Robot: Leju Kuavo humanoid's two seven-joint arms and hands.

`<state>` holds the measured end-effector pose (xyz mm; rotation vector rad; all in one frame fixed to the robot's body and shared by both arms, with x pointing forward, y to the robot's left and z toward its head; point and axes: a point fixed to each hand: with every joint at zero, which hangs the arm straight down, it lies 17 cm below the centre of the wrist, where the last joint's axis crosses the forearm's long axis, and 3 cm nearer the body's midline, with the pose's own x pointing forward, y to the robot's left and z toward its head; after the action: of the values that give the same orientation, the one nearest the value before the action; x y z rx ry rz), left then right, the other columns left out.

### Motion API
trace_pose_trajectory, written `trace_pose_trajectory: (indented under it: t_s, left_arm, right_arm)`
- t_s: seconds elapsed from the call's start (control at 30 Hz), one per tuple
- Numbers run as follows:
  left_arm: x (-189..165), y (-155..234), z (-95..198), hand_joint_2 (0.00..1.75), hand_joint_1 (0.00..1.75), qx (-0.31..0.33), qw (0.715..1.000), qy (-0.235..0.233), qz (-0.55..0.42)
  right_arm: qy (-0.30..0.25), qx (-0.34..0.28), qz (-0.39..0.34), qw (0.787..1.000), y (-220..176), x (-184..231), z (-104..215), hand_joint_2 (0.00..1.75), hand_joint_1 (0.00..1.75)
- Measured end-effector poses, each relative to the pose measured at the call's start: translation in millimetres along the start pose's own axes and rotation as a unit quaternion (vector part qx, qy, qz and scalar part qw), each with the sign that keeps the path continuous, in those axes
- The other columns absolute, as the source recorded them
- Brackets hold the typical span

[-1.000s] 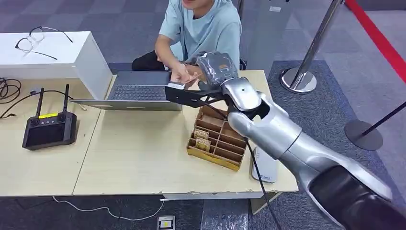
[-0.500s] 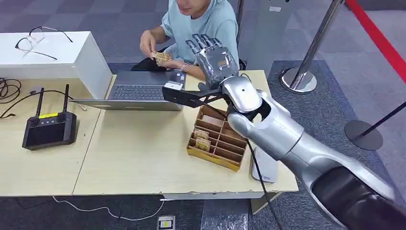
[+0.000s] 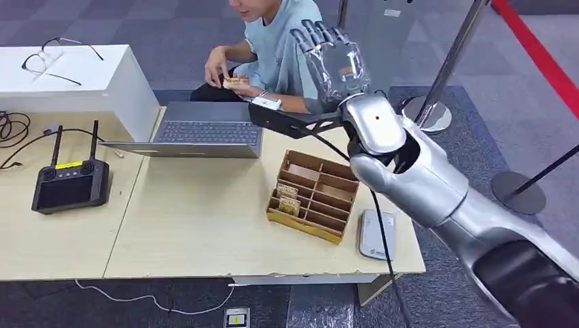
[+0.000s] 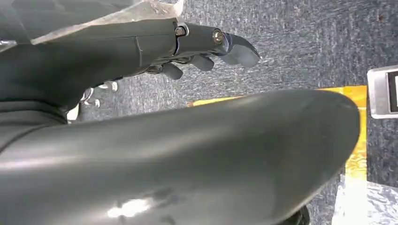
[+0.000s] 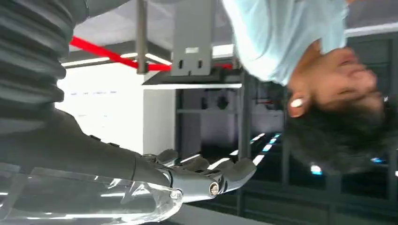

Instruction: Pass the card to the sensor for recognition and then transmit it.

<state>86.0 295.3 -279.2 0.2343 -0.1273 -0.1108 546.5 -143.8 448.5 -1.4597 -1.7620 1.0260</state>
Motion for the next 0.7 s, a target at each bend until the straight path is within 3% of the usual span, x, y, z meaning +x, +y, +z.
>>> trace_pose_trajectory:
  t_s: [0.7]
  left_arm:
    - [-6,-7,2,0.00,0.00,0.004,1.000,0.015,0.021]
  right_arm:
    - [0.097,-0.018,0.032,0.995,-45,-146,64,1.75,0.00]
